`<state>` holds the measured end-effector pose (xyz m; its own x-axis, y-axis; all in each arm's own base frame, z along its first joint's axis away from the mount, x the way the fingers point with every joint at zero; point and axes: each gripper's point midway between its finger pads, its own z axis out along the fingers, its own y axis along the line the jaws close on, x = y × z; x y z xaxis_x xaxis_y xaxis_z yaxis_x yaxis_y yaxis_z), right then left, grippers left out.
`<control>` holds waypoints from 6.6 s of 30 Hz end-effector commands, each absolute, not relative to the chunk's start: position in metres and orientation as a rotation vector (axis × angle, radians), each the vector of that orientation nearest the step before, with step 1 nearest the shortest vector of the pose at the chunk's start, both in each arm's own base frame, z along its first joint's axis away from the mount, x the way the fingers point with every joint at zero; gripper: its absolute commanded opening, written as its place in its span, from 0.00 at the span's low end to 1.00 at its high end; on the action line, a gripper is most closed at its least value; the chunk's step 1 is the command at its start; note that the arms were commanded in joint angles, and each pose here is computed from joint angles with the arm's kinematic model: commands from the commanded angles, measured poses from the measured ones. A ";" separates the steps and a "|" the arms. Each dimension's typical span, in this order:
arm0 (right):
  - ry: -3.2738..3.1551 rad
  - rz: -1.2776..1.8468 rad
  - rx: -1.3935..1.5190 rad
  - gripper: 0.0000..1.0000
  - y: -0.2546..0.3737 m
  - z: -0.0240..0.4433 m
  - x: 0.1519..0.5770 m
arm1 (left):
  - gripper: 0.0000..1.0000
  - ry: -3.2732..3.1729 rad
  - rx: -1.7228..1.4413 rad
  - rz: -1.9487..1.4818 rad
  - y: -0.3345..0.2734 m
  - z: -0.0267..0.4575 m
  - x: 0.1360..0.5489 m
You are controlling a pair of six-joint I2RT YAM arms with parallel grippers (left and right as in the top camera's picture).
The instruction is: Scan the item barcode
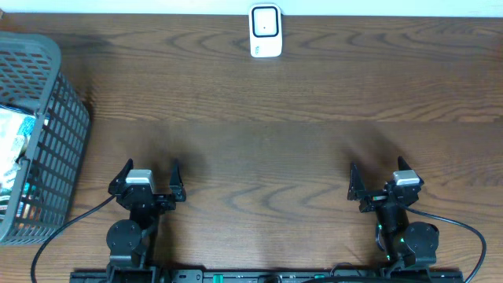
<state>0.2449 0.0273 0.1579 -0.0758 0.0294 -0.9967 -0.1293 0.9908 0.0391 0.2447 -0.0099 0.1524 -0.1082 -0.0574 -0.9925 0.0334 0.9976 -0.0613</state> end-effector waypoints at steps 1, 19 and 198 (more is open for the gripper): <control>1.644 0.127 -0.057 0.99 0.024 0.157 0.245 | 0.98 1.726 -0.005 -0.059 -0.010 0.137 0.244; 1.644 0.127 -0.057 0.99 0.024 0.157 0.245 | 0.98 1.134 0.147 -0.173 -0.038 0.277 0.220; 1.643 0.127 -0.057 0.99 0.024 0.157 0.245 | 0.07 1.774 -0.702 0.576 0.327 0.374 0.348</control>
<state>0.2450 0.0271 0.1579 -0.0757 0.0294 -0.9967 -0.1282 0.9910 0.0390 0.3501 0.3389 0.3329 -0.3783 -0.1769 -0.9086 -0.6977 0.6996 0.1543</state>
